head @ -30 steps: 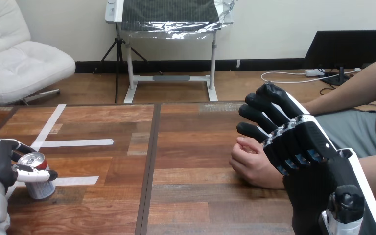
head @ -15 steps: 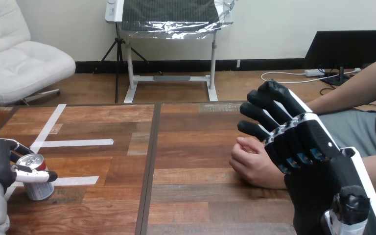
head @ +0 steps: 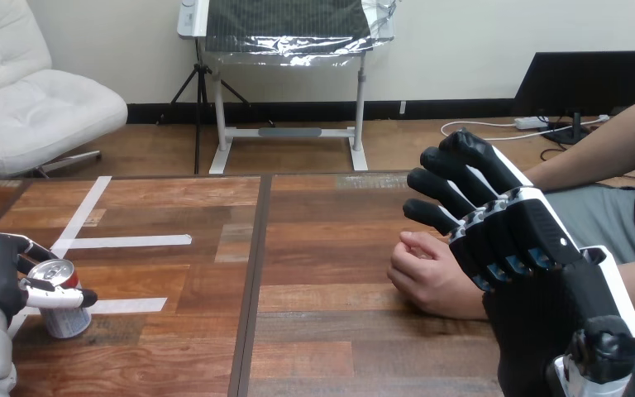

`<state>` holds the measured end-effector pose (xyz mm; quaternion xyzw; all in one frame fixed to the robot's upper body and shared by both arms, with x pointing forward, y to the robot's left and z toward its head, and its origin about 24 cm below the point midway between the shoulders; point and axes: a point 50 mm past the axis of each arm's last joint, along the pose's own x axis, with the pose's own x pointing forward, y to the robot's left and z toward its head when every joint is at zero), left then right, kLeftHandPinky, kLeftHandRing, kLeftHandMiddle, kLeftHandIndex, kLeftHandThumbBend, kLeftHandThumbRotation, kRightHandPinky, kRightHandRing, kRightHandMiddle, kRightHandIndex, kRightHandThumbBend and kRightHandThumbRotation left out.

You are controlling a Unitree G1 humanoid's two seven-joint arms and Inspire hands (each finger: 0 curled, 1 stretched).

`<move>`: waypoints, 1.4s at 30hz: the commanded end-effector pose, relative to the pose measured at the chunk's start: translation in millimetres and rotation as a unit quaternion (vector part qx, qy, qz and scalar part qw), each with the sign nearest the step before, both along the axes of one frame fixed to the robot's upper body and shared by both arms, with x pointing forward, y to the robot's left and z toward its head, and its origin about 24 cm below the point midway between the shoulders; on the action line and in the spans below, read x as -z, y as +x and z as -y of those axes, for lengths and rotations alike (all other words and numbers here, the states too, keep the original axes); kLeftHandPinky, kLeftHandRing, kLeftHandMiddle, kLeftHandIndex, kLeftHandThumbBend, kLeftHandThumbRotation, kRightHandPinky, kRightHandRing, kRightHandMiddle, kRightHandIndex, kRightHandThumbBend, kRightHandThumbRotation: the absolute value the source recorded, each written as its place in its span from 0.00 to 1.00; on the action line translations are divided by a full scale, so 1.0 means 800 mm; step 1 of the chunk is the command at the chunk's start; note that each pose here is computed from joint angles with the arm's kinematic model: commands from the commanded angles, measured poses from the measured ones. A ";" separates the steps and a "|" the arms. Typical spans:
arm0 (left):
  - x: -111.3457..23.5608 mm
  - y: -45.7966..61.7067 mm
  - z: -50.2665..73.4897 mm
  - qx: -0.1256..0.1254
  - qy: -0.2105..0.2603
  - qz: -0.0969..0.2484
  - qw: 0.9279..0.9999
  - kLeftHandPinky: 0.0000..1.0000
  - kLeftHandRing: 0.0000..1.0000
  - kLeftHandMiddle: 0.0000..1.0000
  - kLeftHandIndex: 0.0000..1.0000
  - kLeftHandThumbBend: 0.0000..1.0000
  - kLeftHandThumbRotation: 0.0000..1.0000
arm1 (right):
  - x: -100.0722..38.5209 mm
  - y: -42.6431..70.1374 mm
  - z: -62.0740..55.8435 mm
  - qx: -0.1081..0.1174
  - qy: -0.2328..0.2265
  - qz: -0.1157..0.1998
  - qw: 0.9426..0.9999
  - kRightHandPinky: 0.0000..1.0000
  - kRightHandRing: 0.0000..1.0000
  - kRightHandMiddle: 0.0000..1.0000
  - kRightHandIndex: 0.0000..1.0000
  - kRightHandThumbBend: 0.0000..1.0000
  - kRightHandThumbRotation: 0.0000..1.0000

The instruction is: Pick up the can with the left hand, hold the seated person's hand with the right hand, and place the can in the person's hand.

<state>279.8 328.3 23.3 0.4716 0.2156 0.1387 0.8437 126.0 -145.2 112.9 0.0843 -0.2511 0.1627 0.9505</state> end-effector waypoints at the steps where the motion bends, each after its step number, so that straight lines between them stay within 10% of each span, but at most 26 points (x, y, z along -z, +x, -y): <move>1: -0.026 0.018 0.004 0.011 0.011 0.049 0.999 0.35 0.44 0.48 0.49 0.80 0.00 | -0.014 0.001 -0.001 0.000 0.004 0.028 1.000 0.83 0.87 0.88 0.87 0.99 0.86; 24: -0.034 0.017 0.006 0.028 0.007 0.068 0.997 0.37 0.43 0.47 0.48 0.83 0.00 | -0.012 0.004 0.000 0.001 0.001 0.026 1.000 0.84 0.87 0.88 0.88 0.98 0.86; 42: -0.060 0.017 0.024 0.062 -0.032 0.115 0.991 0.29 0.35 0.40 0.47 0.82 0.00 | -0.003 0.026 0.010 0.045 -0.075 0.014 0.996 0.87 0.90 0.89 0.90 0.93 0.82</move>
